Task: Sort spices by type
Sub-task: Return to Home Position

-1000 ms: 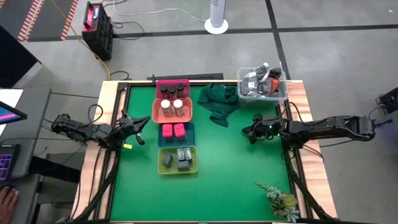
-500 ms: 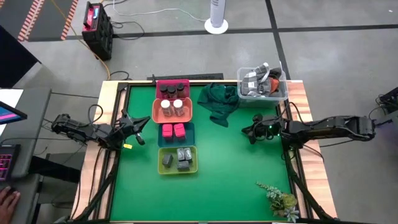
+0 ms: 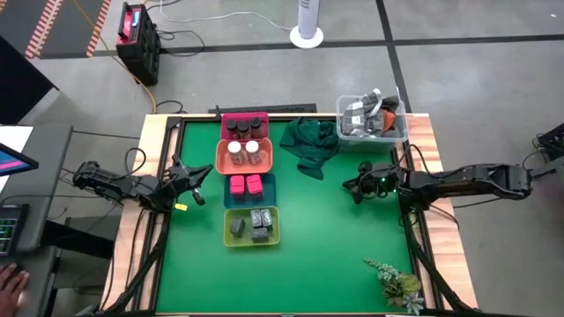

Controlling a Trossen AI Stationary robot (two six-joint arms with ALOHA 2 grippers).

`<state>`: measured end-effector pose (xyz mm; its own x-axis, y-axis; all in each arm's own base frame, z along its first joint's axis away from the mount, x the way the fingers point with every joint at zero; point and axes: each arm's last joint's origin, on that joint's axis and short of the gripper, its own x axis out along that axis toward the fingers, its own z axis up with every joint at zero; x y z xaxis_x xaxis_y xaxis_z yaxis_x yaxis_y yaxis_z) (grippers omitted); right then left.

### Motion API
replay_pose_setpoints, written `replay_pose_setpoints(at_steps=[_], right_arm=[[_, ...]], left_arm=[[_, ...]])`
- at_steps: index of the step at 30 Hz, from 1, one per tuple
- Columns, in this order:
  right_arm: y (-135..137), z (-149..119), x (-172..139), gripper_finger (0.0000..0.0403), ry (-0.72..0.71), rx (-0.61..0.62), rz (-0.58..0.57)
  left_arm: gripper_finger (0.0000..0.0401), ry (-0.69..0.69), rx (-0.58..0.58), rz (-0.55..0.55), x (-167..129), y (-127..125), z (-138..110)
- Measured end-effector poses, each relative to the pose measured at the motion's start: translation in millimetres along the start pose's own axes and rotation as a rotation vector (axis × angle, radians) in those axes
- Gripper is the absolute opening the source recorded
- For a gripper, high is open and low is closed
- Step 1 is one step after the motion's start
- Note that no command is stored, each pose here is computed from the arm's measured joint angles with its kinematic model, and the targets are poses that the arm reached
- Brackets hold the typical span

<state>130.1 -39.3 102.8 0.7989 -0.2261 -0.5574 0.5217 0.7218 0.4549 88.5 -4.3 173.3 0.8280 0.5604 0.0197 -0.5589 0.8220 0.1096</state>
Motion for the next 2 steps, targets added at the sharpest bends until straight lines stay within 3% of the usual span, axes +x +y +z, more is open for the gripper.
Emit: replay_pose_setpoints(at_steps=[2], right_arm=[[0.0, 0.0, 0.0, 0.0077, 0.0, 0.0, 0.0]], left_arm=[[0.0, 0.0, 0.0, 0.0, 0.0, 0.0, 0.0]])
